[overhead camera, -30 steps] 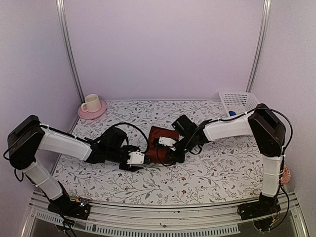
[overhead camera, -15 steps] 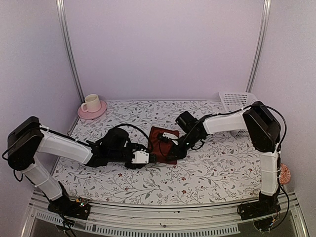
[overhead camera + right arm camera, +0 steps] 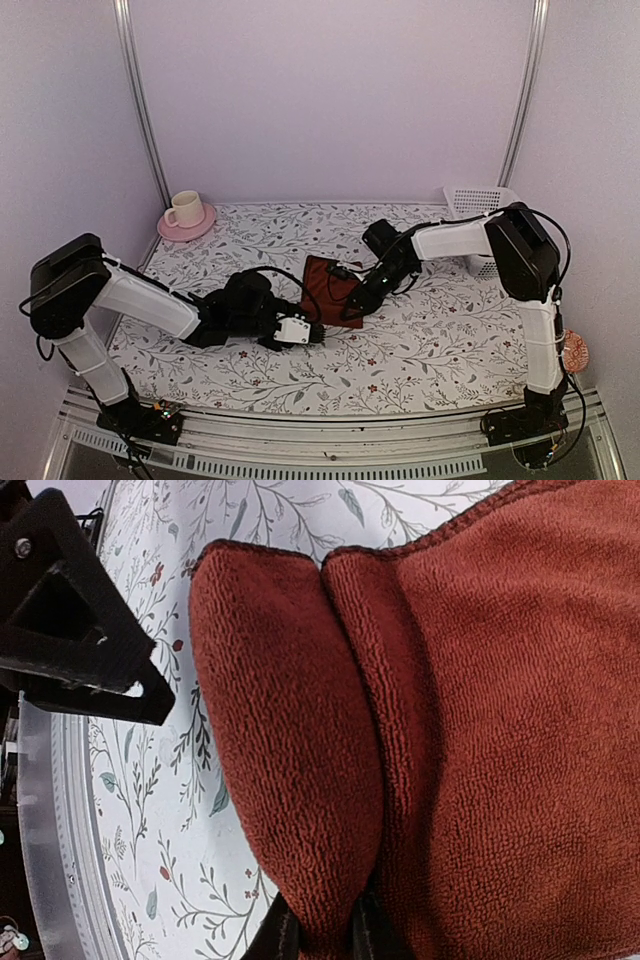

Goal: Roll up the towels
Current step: Roll the towel at the center of the board.

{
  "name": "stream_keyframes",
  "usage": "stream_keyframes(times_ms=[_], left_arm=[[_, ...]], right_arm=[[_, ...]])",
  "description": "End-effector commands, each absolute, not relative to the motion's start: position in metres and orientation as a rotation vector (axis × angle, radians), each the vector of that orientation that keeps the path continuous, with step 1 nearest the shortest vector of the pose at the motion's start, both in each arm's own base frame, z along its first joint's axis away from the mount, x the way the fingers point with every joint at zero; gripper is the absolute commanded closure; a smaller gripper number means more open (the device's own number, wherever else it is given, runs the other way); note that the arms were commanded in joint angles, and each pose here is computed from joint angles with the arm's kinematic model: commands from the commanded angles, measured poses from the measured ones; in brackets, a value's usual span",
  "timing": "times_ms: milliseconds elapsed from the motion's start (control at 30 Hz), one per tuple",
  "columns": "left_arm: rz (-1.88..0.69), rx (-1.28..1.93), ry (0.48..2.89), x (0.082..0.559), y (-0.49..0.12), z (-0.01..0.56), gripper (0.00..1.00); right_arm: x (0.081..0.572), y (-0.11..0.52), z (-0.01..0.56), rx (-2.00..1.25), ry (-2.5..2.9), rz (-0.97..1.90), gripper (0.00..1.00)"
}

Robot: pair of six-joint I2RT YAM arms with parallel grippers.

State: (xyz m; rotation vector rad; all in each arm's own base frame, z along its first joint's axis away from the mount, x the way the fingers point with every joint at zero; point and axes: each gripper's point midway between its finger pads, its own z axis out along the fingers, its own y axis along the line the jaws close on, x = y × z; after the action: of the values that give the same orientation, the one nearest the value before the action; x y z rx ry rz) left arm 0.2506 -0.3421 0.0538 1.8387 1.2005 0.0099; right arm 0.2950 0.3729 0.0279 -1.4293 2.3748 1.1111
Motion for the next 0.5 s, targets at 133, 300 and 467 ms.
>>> stream_keyframes(times_ms=[133,300,467], left_arm=[[0.095,1.838,1.179,0.264,-0.35,0.044,0.52],[0.128,1.806,1.159,0.269,-0.349,0.046,0.52],[0.104,1.785,1.125,0.262,-0.35,0.055,0.52]], right_arm=[[0.301,0.359,0.007,-1.413,2.47,1.065,0.84],[0.299,0.358,0.006,-1.421,2.468,1.068,0.84],[0.3,0.357,0.002,-1.421,2.478,1.065,0.84]])
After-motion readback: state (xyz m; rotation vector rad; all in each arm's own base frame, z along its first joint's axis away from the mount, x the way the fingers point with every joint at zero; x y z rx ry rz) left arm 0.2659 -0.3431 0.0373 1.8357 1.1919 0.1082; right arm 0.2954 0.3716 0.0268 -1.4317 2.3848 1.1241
